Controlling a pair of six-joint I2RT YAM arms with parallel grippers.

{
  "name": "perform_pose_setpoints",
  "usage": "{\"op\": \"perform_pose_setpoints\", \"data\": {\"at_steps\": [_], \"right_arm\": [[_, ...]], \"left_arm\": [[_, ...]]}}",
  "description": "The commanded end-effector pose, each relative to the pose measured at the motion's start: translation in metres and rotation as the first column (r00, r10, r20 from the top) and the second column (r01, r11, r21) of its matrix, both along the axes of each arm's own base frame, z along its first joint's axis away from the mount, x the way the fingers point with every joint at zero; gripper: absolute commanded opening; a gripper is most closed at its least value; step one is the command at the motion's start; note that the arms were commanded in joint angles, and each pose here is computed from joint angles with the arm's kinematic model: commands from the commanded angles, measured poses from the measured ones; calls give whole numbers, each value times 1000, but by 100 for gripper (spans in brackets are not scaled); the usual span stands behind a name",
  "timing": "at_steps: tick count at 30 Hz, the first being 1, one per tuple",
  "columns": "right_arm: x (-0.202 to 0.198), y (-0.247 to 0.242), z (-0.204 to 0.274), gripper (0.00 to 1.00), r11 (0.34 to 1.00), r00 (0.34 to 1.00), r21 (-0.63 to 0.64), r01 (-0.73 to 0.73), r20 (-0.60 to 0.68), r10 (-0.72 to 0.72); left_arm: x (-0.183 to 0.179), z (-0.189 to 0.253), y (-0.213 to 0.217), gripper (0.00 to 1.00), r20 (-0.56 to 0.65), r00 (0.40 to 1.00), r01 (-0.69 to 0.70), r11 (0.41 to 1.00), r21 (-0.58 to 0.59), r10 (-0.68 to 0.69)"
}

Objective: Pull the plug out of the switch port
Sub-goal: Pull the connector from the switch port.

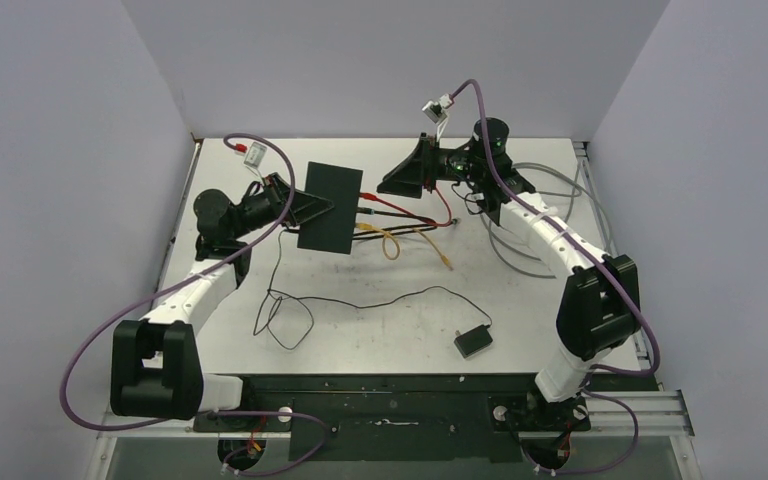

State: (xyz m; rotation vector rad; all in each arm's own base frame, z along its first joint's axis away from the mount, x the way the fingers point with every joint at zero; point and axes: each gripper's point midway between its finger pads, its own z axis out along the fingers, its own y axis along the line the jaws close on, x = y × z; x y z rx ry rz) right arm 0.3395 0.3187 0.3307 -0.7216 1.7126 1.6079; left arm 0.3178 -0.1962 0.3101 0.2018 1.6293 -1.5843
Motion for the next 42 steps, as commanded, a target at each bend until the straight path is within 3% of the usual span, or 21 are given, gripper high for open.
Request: {"op": "perform_pose_setpoints", "data": {"at_steps": [1,10,19,26,37,42], "right_arm": [[-6,8,3,89,998,997,22,-57,46,56],[-7,25,-11,79,997,997,11,-80,22,80],[-9,34,-17,50,994,994,15,-106,6,106],[-7,35,-16,38,994,994,21,-112,6,112],[-10,35,-23,37,992,992,16,-128,-4,128],[-10,35,-22,26,992,992,17,-128,-1,128]], "left_arm": [[-6,39,-3,0,174,985,14,999,-35,-8],[-3,40,-5,0,170,985,26,999,-43,-19],[1,37,-6,0,156,987,35,999,-38,-28],[5,34,-6,0,144,989,40,999,-27,-36],[12,34,-6,0,142,989,34,999,-24,-30],[13,34,-6,0,140,990,36,999,-25,-32]]}}
